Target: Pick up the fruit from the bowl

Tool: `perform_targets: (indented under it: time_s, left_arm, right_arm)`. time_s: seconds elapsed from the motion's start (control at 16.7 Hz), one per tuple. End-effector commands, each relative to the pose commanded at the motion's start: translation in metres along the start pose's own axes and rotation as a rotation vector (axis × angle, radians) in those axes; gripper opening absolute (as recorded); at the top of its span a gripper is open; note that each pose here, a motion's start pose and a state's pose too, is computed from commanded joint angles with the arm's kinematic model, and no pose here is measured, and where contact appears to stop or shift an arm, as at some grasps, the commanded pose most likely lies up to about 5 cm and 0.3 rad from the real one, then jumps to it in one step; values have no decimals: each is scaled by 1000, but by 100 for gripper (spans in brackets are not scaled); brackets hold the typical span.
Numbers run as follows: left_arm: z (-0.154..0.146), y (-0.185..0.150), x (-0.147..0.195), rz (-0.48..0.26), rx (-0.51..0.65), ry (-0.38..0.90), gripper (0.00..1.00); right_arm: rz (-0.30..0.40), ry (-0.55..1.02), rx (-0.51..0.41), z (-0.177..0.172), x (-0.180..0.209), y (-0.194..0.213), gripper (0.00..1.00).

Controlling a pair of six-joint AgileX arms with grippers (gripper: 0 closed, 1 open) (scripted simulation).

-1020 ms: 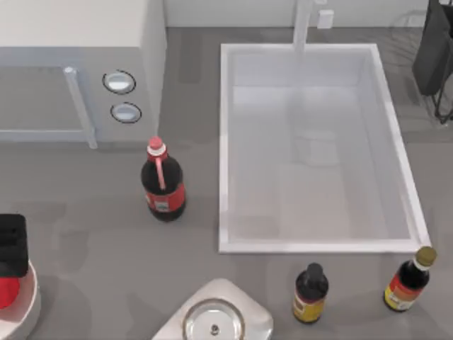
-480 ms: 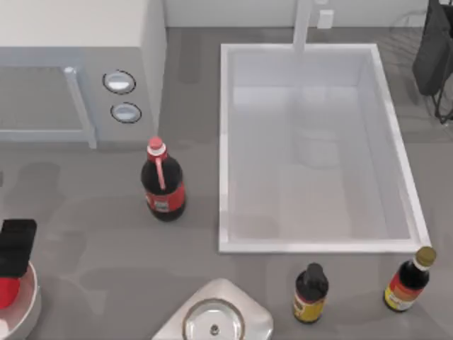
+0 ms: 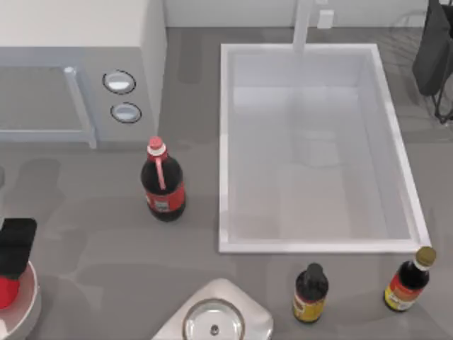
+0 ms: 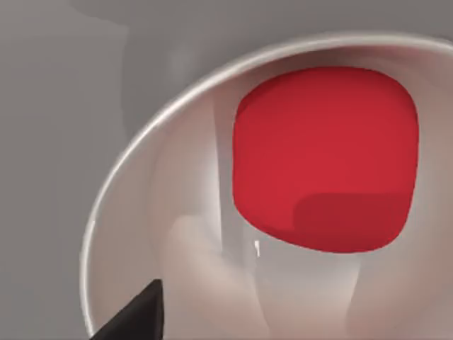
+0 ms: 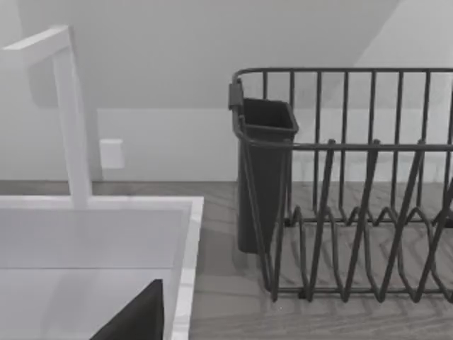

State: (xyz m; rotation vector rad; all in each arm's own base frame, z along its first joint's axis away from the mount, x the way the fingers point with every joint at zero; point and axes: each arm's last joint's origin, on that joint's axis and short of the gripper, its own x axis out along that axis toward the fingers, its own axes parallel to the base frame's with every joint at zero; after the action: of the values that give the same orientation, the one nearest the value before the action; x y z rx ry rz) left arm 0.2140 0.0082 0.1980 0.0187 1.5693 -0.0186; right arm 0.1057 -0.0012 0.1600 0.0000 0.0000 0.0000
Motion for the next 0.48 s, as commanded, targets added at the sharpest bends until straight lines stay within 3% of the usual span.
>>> perform_targets:
  time_s: [0.48]
  left_arm:
    - [9, 1, 71, 1, -3, -22, 100]
  right_arm:
    - [0, 0, 0, 0, 0, 0, 100]
